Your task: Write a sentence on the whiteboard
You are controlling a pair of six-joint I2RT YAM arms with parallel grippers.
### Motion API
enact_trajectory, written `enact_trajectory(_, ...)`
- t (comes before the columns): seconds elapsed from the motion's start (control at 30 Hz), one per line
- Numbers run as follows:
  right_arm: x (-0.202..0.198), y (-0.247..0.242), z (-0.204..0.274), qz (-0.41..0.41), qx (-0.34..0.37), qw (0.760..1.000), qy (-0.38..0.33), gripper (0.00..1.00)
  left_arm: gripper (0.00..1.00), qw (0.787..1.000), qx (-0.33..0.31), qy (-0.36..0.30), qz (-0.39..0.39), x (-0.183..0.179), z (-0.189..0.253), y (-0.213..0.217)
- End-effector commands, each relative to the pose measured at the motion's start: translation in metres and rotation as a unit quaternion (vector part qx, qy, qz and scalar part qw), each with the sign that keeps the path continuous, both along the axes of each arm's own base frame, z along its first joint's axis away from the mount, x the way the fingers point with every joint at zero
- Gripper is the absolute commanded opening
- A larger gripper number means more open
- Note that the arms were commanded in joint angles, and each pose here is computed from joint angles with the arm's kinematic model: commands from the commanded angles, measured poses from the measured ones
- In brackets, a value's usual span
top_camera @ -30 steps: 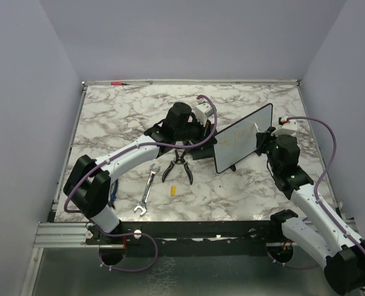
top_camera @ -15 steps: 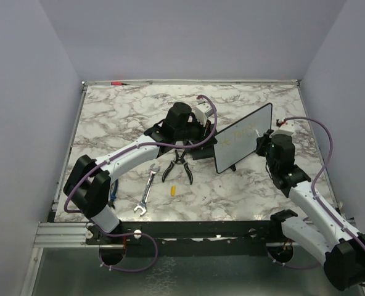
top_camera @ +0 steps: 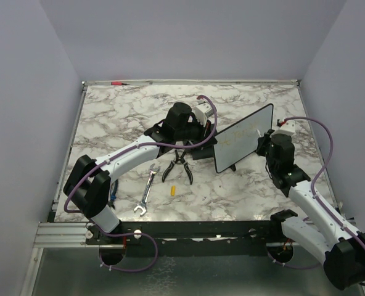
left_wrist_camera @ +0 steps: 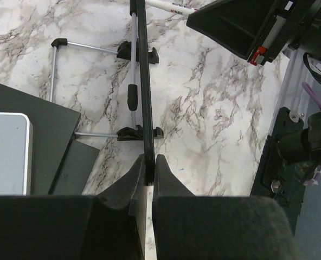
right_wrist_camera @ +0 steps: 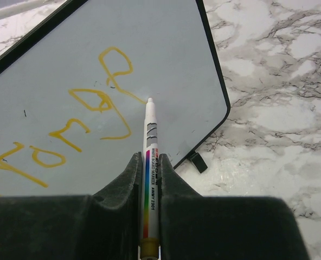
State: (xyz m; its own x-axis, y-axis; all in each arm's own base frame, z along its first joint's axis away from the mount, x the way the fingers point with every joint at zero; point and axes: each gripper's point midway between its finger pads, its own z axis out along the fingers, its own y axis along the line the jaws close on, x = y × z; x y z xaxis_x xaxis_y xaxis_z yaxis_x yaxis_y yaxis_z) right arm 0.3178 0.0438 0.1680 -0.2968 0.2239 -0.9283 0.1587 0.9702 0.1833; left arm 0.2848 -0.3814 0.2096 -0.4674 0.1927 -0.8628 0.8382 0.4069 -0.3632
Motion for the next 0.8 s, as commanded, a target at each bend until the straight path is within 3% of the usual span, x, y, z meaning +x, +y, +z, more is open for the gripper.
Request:
enact_trajectory(0.0,0.004,-0.007,0.024,-0.020,0.000,0.999,-0.033,0.01,0.00,0.999,-0.009,-0.007,-0.034,-0.018,0.016,-0.003)
enact_trajectory(0.27,-0.006,-0.017,0.044,-0.033,-0.008,0.998,-0.054,0.01,0.00,0.999,-0.010,-0.008,-0.034,-0.019,0.017,-0.003)
enact_trajectory(0.77,0.017,-0.010,0.061,-0.003,0.000,0.997,-0.074,0.01,0.00,0.999,-0.012,-0.012,-0.035,-0.020,0.020,-0.002)
